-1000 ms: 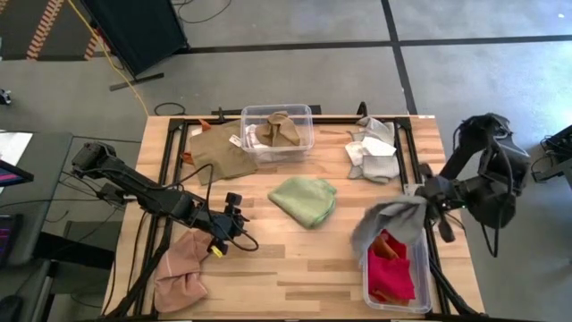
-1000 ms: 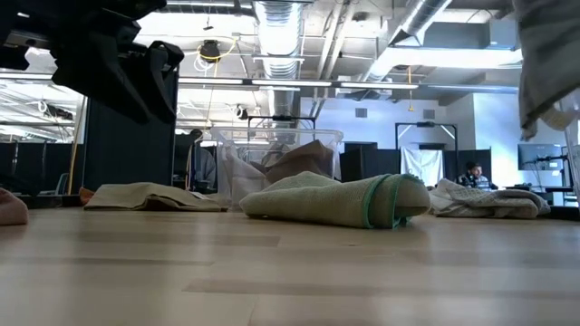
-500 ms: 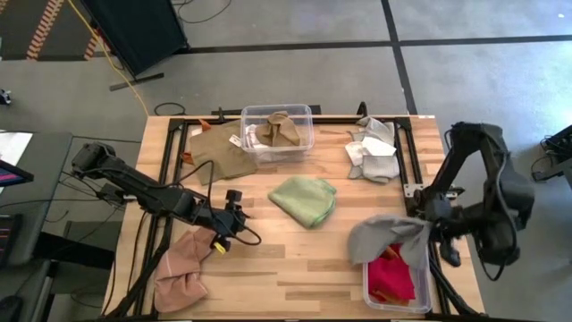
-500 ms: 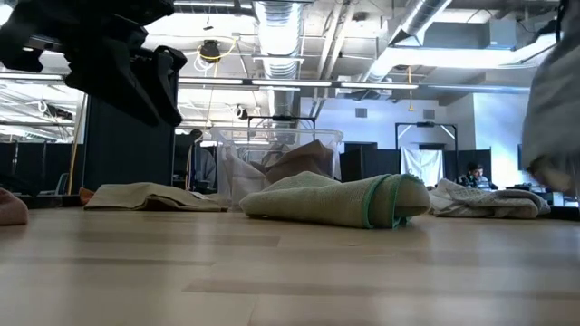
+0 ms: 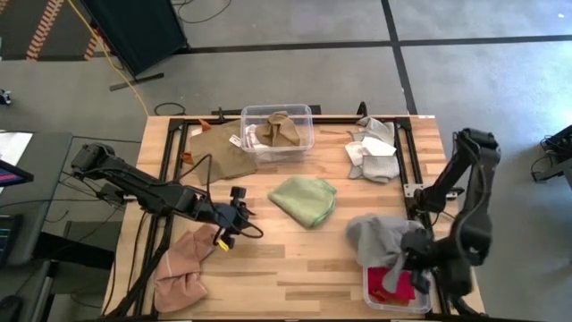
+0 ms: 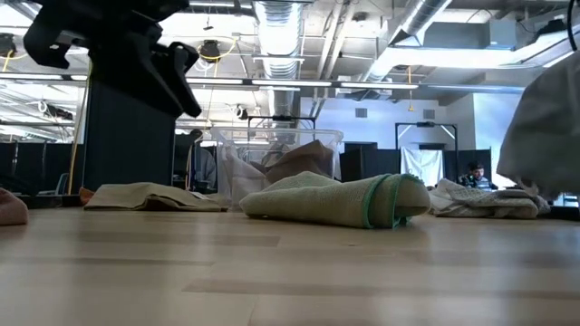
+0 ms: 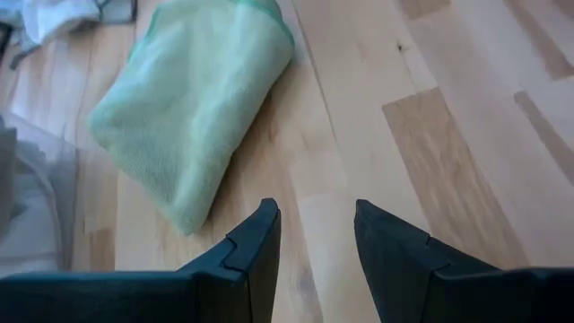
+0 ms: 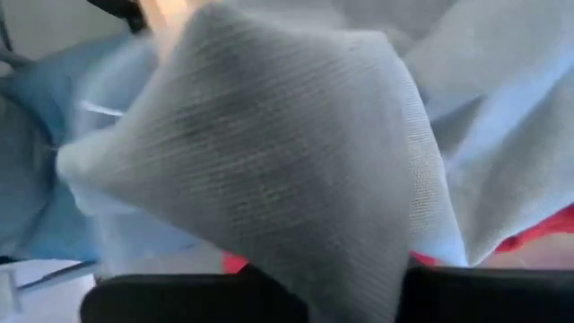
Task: Sort towels by color in basket
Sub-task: Put the gray towel into the bottom transparent bin
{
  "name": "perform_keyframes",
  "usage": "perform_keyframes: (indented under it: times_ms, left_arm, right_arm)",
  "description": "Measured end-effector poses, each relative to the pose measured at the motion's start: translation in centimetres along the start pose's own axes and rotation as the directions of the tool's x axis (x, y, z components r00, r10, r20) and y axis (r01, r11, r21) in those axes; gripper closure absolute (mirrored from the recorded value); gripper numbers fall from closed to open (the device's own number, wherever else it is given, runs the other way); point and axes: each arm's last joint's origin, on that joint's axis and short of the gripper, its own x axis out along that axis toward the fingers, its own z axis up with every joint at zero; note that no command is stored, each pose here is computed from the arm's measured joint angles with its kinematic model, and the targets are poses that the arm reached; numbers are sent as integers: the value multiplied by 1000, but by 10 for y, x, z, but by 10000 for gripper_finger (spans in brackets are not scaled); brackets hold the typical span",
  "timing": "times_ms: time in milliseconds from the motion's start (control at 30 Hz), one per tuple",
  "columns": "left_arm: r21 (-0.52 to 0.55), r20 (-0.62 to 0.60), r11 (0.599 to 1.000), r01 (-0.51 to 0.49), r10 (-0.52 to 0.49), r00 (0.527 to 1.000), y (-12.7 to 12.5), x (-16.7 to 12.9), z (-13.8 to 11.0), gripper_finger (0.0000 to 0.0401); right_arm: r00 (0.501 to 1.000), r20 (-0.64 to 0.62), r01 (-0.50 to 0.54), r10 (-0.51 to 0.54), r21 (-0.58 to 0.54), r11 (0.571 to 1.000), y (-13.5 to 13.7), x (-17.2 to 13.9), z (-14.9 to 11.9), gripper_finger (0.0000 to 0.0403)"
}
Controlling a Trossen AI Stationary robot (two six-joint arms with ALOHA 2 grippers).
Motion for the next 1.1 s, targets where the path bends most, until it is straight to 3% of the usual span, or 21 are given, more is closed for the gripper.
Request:
perform_keyframes:
  times_ms: [233,333,433,533,900,1100]
  left_arm:
    - [25,34,1000,-9,8,999,2,0,3,262]
    - [25,33,1000,-9,8,999,2,1,3,262]
    - [24,32,1000,-8,8,999,2,1,3,262]
    - [25,32,1000,-7,6,999,2,1,3,262]
    - [33,16,999,-4,3,1000,2,1,2,262]
    - [33,16,999,-4,3,1000,2,1,2,262]
  right_arm:
    - [973,-206,114,-100,56,992,-8,55,10,367]
    - [959,-238,166,-153,37,985,-10,73,13,367]
    - [965,-249,96,-86,27,995,-1,78,20,366]
    - [962,-259,90,-81,24,996,1,87,24,358]
    - [968,-252,2,15,68,998,4,73,40,345]
    - [970,-234,-58,66,41,997,16,51,47,304]
